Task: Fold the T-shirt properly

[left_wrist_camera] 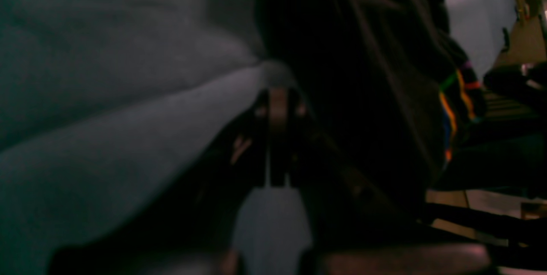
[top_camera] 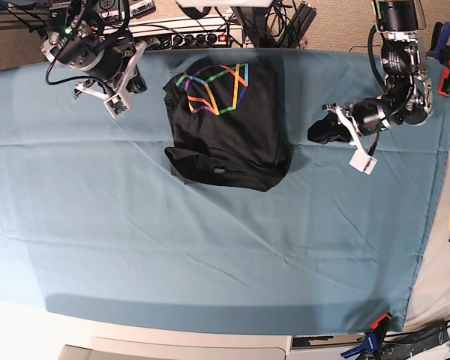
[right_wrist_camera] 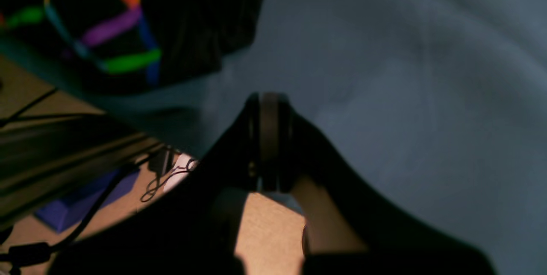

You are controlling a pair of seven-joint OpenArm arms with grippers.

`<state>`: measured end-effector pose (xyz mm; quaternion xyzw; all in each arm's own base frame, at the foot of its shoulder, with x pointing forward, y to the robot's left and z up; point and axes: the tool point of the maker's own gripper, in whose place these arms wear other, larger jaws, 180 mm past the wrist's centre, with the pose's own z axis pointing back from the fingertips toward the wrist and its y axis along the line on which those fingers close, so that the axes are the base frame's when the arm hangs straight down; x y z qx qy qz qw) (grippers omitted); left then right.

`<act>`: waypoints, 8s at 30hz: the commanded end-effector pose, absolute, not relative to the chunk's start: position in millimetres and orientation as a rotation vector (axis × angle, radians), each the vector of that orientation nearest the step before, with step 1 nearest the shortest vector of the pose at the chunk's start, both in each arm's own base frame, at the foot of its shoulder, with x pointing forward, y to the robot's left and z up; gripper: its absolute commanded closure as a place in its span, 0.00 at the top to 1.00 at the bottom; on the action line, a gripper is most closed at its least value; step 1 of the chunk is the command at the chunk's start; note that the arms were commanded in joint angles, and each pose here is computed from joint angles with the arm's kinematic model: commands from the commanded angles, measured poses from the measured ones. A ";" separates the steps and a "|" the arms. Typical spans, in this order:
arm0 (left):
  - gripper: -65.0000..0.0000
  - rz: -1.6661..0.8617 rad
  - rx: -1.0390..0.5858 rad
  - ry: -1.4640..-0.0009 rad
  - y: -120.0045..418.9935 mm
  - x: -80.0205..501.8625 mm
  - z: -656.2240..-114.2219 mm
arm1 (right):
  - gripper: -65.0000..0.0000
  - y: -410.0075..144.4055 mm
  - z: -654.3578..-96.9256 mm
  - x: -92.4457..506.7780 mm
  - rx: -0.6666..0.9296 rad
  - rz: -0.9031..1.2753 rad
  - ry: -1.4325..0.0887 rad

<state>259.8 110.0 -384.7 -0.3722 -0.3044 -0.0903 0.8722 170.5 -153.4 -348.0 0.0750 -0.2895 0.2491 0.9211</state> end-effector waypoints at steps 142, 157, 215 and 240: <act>0.00 -0.578 -0.861 -0.620 -29.4 270.5 -392.6 | 0.00 -98.4 -390.8 135.0 0.466 0.241 -0.590; 0.00 -0.579 -0.859 -0.616 -29.2 270.0 -393.1 | 0.00 -163.1 -393.8 131.9 0.283 0.200 -0.578; 0.00 -0.369 -0.356 -0.846 117.1 406.1 -330.1 | 0.00 -226.3 -355.8 171.7 0.182 0.104 -0.746; 0.00 -0.157 -0.172 -0.545 236.9 131.3 -335.4 | 0.00 -338.3 -270.3 63.6 -0.158 0.068 -0.572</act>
